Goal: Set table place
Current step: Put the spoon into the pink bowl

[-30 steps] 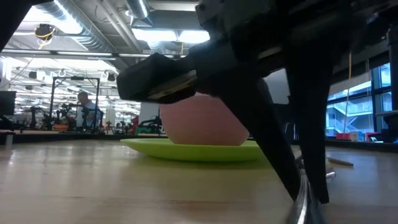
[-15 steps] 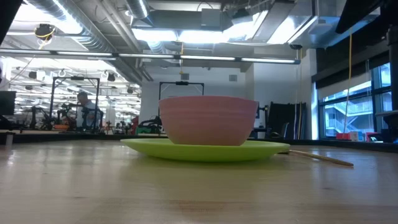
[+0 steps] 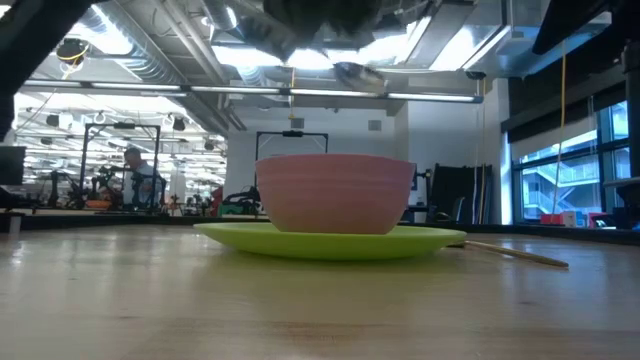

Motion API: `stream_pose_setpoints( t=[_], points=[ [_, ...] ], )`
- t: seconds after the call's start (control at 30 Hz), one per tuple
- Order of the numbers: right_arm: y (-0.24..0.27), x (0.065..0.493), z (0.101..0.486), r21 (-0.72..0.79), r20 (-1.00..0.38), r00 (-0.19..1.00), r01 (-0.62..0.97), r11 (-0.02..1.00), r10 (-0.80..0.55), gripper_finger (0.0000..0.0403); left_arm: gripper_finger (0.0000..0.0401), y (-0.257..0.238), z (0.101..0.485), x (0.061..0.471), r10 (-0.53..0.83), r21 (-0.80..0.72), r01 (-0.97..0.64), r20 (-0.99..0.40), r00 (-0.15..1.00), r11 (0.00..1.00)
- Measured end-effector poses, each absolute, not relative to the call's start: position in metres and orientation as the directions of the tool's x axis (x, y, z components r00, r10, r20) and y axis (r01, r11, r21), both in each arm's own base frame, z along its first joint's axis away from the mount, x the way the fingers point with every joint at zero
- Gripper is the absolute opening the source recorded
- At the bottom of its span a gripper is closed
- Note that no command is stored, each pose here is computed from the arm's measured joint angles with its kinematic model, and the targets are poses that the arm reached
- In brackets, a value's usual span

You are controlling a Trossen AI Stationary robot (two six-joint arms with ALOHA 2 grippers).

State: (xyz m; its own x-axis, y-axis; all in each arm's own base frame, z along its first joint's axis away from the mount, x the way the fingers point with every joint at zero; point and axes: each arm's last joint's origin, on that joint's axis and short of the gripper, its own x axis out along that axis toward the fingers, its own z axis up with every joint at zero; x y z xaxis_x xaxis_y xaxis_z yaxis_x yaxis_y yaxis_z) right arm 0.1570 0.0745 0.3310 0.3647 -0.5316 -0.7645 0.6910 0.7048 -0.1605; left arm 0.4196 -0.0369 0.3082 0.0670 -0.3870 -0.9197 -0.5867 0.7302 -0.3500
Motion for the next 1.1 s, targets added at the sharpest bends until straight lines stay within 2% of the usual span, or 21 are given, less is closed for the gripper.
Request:
stream_pose_setpoints(
  t=[0.3,0.43,0.73,0.87,1.1],
  points=[
    [0.074,0.157,0.331,-0.157,-0.764,0.366,0.693,0.704,-0.531,0.0017,0.0000,0.022,0.268,0.414,-0.501,-0.369,-0.647,-0.865,-0.022,0.667],
    [0.075,0.157,0.331,-0.157,-0.764,0.366,0.693,0.704,-0.531,0.0017,0.0000,0.025,0.245,0.408,-0.549,-0.363,-0.659,-0.831,-0.091,0.659],
    [0.074,0.157,0.331,-0.160,-0.755,0.373,0.694,0.702,-0.540,0.0017,0.0000,0.018,0.216,0.400,-0.554,-0.314,-0.668,-0.813,-0.177,0.674],
    [0.074,0.158,0.331,-0.161,-0.754,0.373,0.694,0.702,-0.541,0.0017,0.0000,0.018,0.206,0.400,-0.547,-0.311,-0.666,-0.818,-0.176,0.678],
    [0.074,0.158,0.331,-0.156,-0.753,0.376,0.696,0.701,-0.540,0.0016,0.0000,0.022,0.199,0.408,-0.575,-0.367,-0.689,-0.814,-0.088,0.625]
  ],
)
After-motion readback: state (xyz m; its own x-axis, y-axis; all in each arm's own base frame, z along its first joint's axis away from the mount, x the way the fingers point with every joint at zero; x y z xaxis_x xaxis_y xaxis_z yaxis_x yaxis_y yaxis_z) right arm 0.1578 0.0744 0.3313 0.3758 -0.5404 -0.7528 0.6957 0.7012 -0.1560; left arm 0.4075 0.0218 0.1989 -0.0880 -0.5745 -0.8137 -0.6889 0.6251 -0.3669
